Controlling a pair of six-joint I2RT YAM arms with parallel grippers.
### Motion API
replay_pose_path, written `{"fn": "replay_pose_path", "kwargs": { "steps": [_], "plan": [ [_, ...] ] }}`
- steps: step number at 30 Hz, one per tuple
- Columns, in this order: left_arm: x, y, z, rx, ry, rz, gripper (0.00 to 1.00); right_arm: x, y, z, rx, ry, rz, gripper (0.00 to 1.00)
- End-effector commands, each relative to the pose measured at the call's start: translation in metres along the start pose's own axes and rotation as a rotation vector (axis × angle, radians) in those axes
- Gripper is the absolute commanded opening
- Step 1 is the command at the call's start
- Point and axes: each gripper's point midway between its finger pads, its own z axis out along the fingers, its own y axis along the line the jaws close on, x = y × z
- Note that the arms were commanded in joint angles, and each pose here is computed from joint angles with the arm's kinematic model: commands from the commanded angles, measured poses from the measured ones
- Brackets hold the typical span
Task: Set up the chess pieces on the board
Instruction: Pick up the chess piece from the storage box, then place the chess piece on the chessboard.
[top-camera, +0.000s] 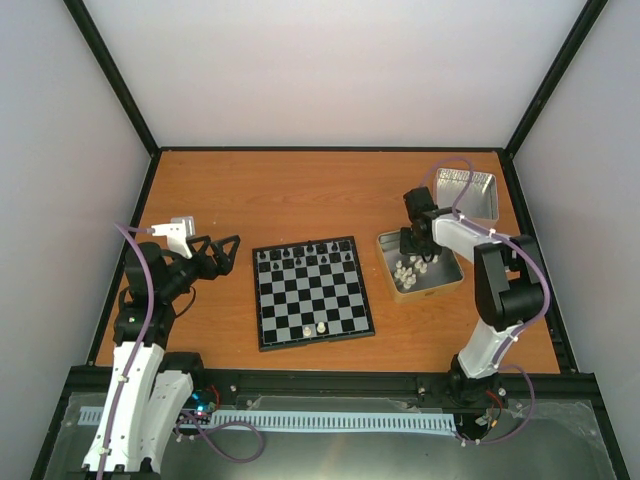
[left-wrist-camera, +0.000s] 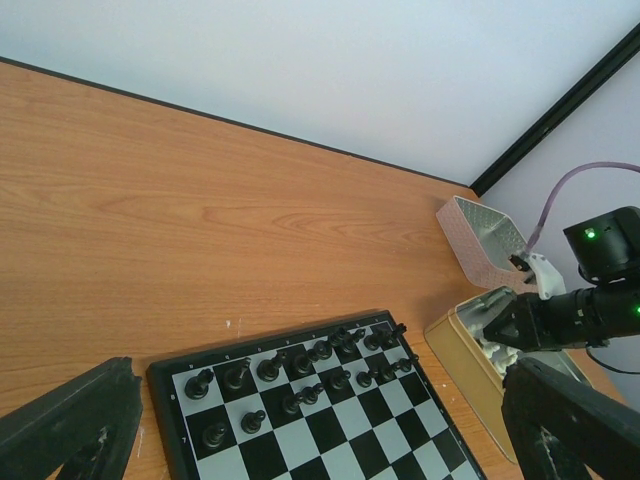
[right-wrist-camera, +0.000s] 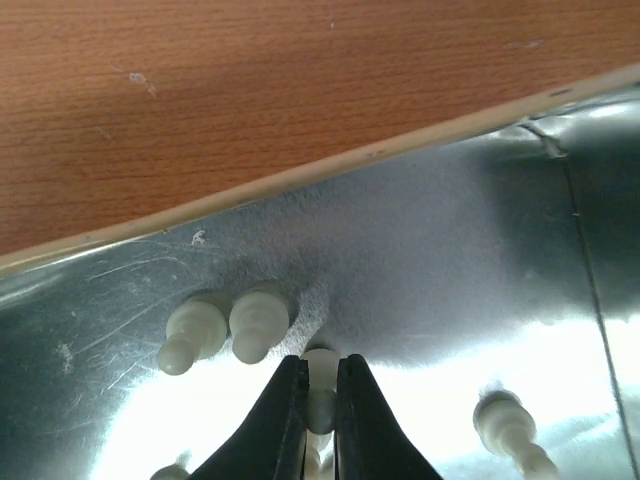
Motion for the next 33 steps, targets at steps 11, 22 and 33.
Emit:
{"fn": "replay_pose_path", "kwargs": {
  "steps": [11,22,33],
  "plan": [
    [-0.014,-0.009,-0.010,0.015,-0.072,0.051,1.00,-0.042,0.020,-0.113,-0.041,-0.258,0.023,0.05],
    [-0.011,-0.007,-0.008,0.008,-0.054,0.041,1.00,-0.007,0.109,-0.161,-0.209,-0.258,-0.131,0.05],
    [-0.011,-0.007,-0.007,0.008,-0.055,0.041,1.00,0.042,0.157,-0.152,-0.249,-0.180,-0.260,0.05]
  ]
}}
